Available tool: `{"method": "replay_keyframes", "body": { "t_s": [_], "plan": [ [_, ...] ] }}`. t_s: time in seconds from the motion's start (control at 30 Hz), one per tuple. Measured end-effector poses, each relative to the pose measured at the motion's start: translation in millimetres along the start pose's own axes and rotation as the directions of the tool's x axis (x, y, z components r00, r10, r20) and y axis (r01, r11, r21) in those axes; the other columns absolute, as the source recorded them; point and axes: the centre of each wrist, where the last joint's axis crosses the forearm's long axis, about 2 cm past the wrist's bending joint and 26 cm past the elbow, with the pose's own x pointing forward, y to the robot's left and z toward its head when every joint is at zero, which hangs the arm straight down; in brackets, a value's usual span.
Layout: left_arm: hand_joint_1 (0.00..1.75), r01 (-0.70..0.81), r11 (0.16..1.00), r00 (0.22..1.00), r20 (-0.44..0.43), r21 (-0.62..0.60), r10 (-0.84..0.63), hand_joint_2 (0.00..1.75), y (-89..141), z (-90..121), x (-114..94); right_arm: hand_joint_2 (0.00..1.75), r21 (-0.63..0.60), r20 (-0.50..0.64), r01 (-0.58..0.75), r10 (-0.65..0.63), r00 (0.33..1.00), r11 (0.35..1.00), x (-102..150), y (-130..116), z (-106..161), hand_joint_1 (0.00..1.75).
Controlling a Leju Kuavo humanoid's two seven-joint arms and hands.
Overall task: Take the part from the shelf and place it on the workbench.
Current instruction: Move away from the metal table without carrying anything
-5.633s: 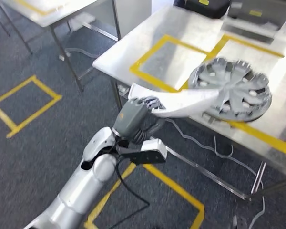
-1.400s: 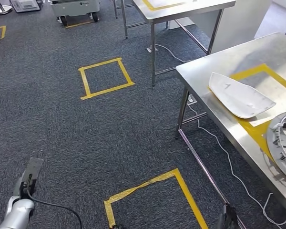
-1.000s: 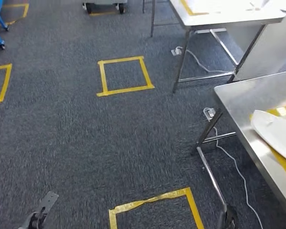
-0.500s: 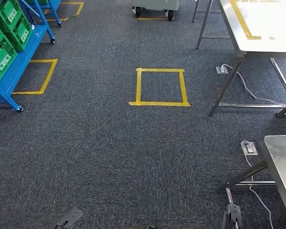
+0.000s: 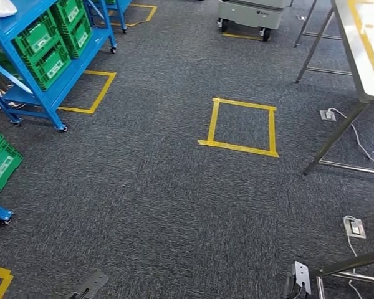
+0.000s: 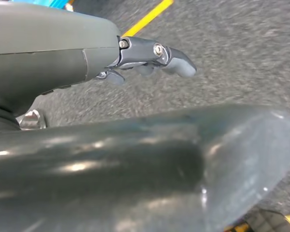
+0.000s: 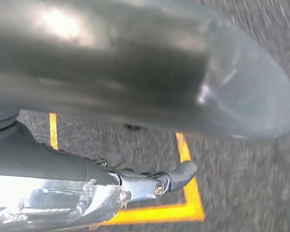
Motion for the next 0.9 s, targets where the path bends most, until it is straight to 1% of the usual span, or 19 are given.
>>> {"method": "replay_keyframes", "body": {
  "t_s": [0.33, 0.5, 0.9],
  "plan": [
    [0.0, 0.015, 1.0, 1.0, 0.014, 0.018, -0.015, 0.0, -2, 1, 0, 0.0, 0.013, 0.009, -0.013, 0.013, 1.0, 1.0, 5, 5, -1, 0.0],
    [0.0, 0.018, 1.0, 1.0, 0.01, 0.008, -0.018, 0.0, -8, 3, -5, 0.0, 0.023, 0.015, -0.015, 0.015, 1.0, 1.0, 6, 8, -1, 0.0],
    [0.0, 0.017, 1.0, 1.0, 0.026, 0.015, -0.017, 0.0, -6, 2, 2, 0.0, 0.018, 0.015, -0.018, 0.018, 1.0, 1.0, 5, 5, -1, 0.0]
  ]
}}
